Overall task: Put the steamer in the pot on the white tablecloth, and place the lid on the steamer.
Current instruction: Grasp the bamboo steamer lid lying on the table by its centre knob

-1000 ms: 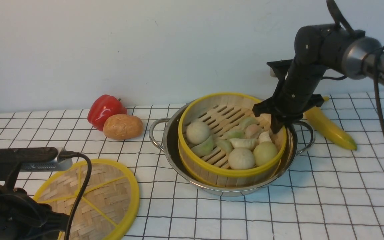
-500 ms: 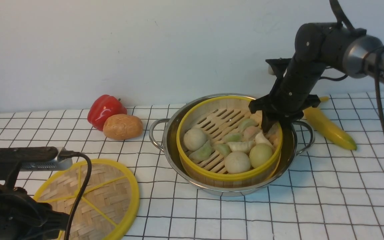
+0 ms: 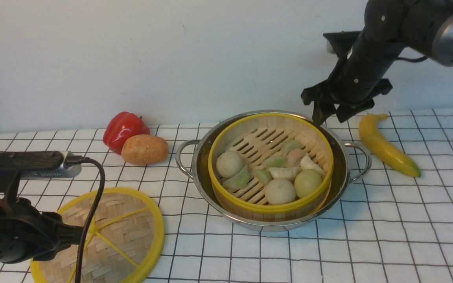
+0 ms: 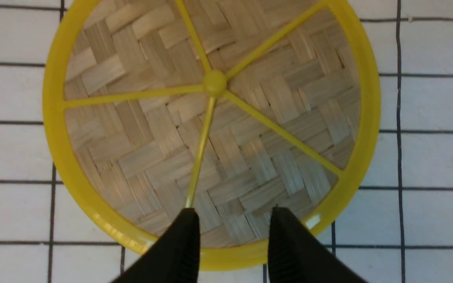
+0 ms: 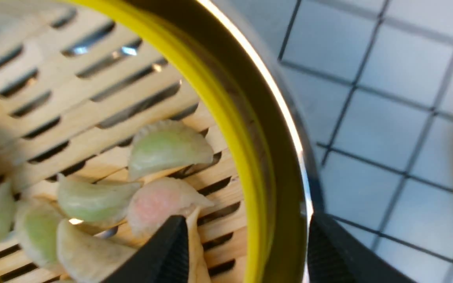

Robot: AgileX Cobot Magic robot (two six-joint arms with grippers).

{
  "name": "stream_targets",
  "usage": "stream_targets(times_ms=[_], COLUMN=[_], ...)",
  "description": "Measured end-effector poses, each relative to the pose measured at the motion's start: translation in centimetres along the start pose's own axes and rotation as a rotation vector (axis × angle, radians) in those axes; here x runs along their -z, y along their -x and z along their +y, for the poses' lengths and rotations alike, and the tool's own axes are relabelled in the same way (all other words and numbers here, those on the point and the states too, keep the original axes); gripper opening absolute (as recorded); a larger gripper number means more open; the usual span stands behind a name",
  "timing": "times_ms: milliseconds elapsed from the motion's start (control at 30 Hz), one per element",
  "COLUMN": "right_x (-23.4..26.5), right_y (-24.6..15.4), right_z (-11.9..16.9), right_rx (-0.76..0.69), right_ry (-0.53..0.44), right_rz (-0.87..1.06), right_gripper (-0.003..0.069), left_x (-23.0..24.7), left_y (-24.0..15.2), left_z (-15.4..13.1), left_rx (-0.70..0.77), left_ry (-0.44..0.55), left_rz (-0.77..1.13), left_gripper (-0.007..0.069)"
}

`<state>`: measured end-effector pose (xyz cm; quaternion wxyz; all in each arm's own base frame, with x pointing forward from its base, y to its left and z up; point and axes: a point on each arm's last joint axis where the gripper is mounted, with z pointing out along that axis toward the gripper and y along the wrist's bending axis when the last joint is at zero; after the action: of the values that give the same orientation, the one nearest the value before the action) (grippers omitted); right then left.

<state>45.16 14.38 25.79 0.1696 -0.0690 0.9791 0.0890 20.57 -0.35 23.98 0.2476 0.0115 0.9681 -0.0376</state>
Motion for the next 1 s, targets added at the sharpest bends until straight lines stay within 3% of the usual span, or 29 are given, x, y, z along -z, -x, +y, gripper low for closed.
stream_targets(times_ms=[333,433,667,833,1000], right_x=[15.8,24.3,35.4,39.2,39.6], right_y=[-1.4,-4.6,-11.6,-15.2,-17.2], right_z=[1.3,1.9,1.9,1.6,1.1], right_rx=[0.032,0.064,0.119,0.131,0.131], right_ry=[0.052,0.108,0.152,0.153,0.13], right_rz=[-0.317,-0.491,-0.753,-0.856,-0.861], right_gripper=[0.0408,0.0408,0.0408,0.0408,0.0408], left_x=[-5.3,-7.4,-9.5,-9.9,-9.9], left_y=[1.2,1.6,3.3,3.6,3.6], left_z=[0.7,1.0,1.2,1.3,1.2], left_rx=[0.012,0.016,0.02,0.025,0.032], left_ry=[0.022,0.031,0.032,0.031,0.028], left_rz=[0.034,0.038,0.057,0.056,0.056], left_gripper=[0.0243,0.0243,0.0243,0.0243,0.0243])
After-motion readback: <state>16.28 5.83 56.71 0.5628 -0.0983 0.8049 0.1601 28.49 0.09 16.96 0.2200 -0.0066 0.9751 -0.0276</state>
